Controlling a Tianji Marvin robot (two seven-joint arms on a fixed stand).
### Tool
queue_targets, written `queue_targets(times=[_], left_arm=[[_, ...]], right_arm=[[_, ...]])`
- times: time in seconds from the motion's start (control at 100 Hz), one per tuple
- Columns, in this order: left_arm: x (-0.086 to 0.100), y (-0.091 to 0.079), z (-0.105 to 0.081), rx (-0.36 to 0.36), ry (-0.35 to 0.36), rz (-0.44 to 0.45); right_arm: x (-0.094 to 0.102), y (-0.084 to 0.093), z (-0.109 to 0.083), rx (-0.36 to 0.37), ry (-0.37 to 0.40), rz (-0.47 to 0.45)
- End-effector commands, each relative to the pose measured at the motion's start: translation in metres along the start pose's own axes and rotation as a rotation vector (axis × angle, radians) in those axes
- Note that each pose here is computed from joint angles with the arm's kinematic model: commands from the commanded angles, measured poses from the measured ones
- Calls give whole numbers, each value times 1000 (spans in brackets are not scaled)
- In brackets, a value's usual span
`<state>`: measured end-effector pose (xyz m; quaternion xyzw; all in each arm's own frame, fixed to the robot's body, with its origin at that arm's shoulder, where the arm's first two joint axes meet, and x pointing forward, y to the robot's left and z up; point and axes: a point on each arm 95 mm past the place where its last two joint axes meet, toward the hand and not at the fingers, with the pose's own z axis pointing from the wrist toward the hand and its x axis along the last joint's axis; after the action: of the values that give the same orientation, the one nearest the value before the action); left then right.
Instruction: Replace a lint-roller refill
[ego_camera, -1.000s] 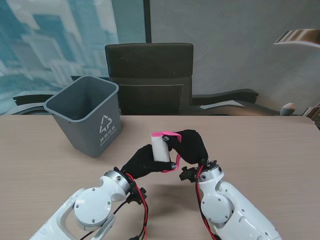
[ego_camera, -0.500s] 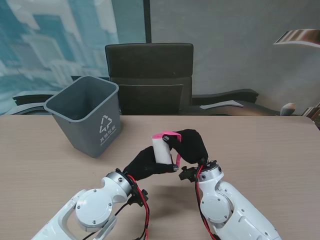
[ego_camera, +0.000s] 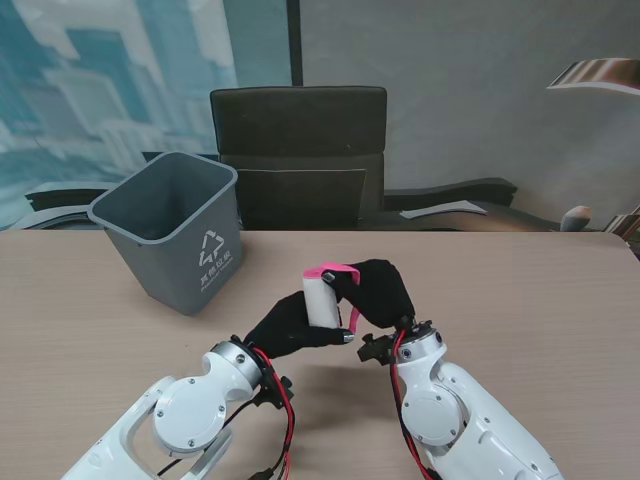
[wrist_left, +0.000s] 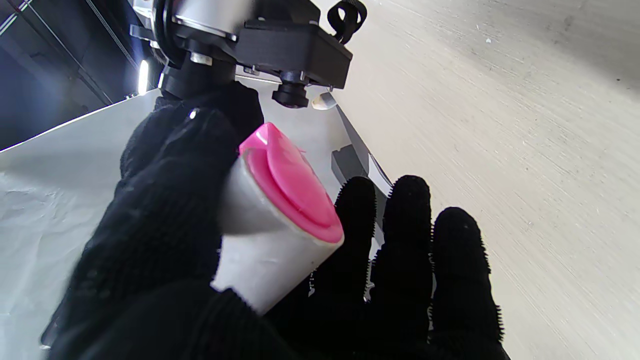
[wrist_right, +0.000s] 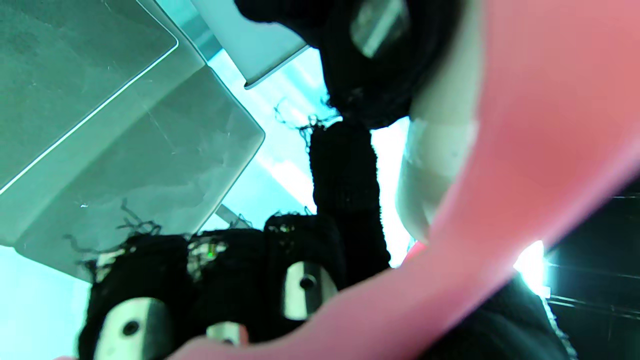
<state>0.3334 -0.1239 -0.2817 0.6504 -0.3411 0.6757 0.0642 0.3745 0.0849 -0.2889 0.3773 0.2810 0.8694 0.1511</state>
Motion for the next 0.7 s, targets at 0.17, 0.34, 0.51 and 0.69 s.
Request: queue_targets(times=[0.17,0.34,0.51,0.69], left_arm=[[-1,6,-2,-17,5,1],[-1,5,-3,-14,3,3],[-1,5,-2,-14,4,4],[-1,4,-2,-11,2,8]], right_arm=[[6,-3,4,17,17,8],[7,-3,4,11,17,5],[7,-3,5,-2,13,15],[8,-3,5,-15,4,27]])
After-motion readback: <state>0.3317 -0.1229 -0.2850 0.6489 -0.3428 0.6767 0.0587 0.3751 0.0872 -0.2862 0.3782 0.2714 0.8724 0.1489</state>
